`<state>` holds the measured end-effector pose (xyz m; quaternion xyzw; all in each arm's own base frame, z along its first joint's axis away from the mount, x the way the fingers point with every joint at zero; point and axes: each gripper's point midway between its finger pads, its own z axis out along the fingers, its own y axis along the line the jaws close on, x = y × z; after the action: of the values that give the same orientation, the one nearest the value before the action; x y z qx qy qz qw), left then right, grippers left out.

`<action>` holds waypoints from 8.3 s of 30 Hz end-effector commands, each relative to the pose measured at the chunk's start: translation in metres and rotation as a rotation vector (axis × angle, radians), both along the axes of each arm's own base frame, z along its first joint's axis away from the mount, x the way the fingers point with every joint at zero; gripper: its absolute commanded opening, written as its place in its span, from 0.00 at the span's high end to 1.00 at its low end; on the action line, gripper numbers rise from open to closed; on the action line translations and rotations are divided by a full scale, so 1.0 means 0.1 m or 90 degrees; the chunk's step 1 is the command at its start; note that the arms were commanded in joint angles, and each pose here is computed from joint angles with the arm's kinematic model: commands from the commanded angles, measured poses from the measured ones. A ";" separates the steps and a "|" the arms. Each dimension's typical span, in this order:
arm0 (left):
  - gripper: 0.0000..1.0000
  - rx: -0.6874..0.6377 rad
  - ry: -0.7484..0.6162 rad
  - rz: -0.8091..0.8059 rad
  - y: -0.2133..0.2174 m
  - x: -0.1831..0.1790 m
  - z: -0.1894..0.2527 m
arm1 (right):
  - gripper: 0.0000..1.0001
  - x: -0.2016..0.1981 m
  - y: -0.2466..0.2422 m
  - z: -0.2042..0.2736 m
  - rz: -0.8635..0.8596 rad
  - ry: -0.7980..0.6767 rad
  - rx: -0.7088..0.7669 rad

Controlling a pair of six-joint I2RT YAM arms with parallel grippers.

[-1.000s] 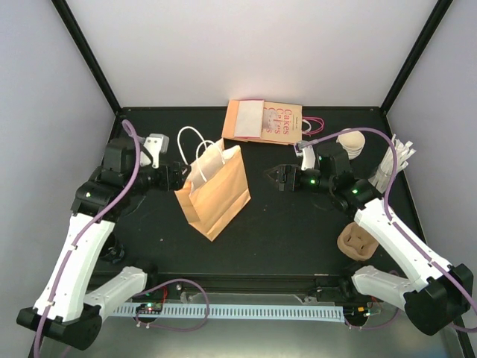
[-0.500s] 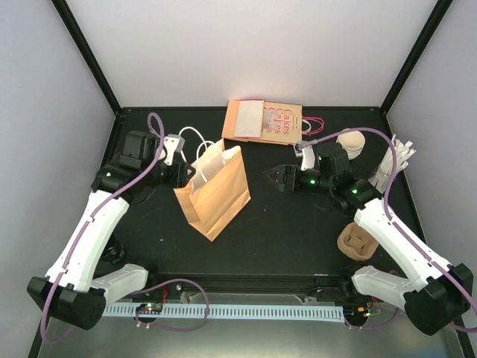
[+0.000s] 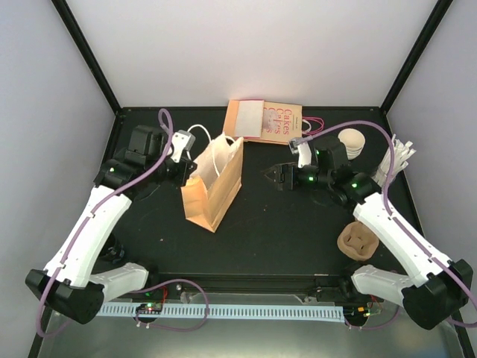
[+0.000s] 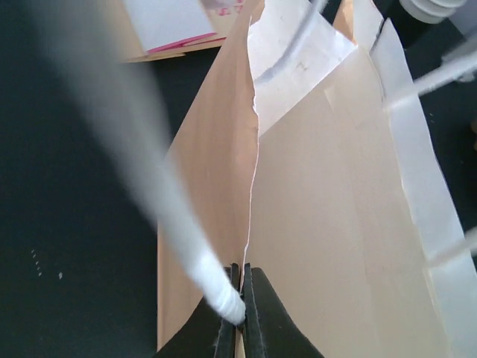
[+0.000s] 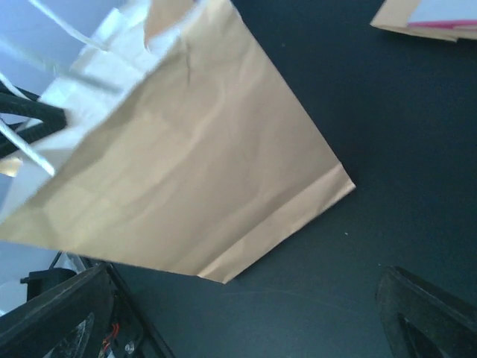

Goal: Pack the takeout coffee

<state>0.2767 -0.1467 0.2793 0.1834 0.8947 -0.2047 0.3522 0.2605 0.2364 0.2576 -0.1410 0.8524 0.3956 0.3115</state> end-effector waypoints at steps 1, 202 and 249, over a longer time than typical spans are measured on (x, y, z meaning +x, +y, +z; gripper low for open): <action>0.99 0.018 -0.084 -0.043 -0.14 -0.10 0.34 | 0.02 -0.06 0.07 0.23 0.037 -0.052 -0.018; 0.94 0.207 -0.416 -0.042 -0.13 -0.20 0.26 | 0.99 -0.93 1.08 -1.29 0.229 -0.136 -0.328; 0.94 0.196 -0.376 -0.076 -0.33 -0.18 0.02 | 0.00 -0.20 -1.28 -0.93 -0.467 -0.027 -0.269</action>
<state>0.2571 -0.1778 0.2708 0.3497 0.7685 -0.0198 0.5356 0.2399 0.1575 0.1977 -0.0098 0.8771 0.0958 0.4706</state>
